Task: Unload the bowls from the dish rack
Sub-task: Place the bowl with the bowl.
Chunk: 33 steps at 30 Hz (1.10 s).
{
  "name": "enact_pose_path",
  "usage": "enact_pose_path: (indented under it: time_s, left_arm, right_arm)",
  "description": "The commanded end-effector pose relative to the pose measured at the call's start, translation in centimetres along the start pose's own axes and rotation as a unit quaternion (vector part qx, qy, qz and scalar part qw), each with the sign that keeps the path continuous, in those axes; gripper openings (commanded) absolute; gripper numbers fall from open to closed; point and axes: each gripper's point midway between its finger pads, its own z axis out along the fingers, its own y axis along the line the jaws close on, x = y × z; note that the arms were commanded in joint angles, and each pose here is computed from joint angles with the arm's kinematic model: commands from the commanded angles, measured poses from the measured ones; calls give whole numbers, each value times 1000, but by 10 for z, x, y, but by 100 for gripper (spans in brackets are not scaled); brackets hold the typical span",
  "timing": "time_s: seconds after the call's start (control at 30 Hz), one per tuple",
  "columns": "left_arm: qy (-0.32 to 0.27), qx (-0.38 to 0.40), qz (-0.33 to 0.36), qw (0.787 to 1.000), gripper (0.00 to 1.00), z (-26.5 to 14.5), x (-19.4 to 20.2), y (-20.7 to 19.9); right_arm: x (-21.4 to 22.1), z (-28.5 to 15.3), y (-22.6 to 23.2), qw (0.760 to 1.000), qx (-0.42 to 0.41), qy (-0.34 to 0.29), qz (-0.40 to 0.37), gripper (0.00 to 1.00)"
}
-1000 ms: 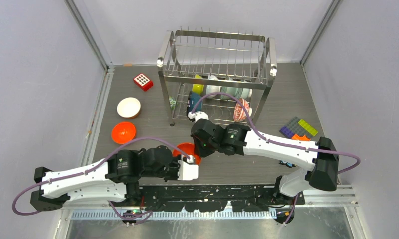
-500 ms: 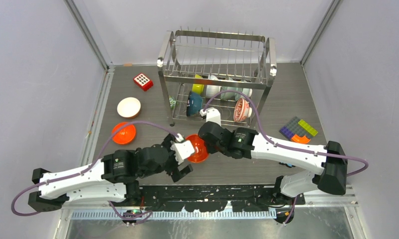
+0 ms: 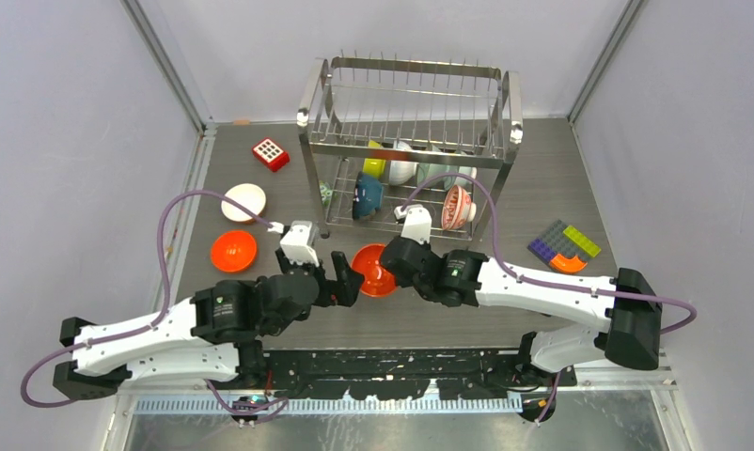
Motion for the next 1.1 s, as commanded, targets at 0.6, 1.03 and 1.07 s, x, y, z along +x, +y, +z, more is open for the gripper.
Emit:
enact_pose_path:
  time_s: [0.6,1.03,1.07]
  left_arm:
    - [-19,-202,-154,967,55,31,-5,23]
    - [-2,-205,-150,967,44,44,10,22]
    - [-1,-206,-149,967,42,45,11,23]
  right_arm:
    - [-39,-23,22,991,-2,-55,121,1]
    - [-37,-25,29,992,-12,-44,117,1]
    - [-37,-25,30,992,-13,-44,118,1]
